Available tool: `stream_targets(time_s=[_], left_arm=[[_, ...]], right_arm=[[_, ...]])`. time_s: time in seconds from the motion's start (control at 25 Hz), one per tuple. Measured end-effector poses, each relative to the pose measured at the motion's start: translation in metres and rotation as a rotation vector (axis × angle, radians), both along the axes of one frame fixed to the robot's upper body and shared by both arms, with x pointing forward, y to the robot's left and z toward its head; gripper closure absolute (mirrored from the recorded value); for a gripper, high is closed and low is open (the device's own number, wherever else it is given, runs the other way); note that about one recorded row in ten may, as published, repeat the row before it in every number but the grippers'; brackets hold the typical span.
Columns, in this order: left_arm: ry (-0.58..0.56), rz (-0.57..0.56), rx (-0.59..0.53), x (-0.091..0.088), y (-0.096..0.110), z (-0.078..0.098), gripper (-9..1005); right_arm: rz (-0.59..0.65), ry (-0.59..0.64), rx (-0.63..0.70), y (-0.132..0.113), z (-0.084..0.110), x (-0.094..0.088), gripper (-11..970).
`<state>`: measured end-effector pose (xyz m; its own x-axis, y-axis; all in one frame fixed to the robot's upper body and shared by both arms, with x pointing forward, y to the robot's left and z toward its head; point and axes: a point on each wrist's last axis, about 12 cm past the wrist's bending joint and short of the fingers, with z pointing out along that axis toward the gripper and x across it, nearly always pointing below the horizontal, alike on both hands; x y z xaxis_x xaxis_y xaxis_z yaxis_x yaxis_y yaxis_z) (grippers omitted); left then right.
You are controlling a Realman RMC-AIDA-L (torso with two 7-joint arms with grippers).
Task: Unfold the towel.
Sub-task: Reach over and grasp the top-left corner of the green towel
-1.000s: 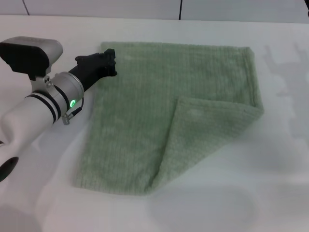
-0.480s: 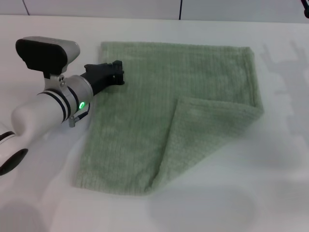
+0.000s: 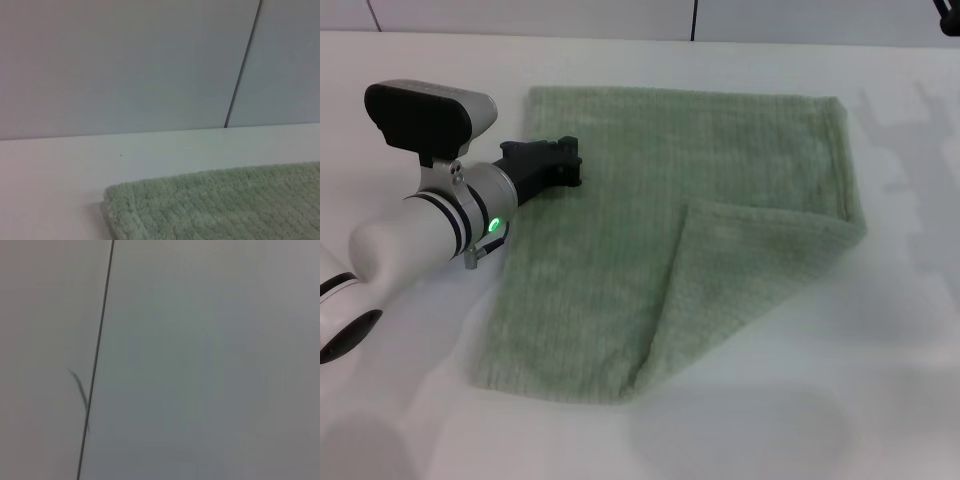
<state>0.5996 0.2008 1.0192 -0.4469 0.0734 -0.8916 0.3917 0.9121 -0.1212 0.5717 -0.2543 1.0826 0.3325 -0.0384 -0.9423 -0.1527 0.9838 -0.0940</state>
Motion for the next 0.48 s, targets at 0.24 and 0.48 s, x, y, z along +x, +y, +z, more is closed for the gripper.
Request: stream_targets(time_s=[0.24,0.48], left_arm=[[0.003,0.003,0.001,-0.001,0.001,-0.001,998],[0.006,0.006,-0.003,-0.003,0.002,-0.002,998]], right_arm=[[0.027,0.086,0.012,0.013,0.000,0.012,164],[0.139,0.268,-0.001,0.054,0.013,0.033,165]])
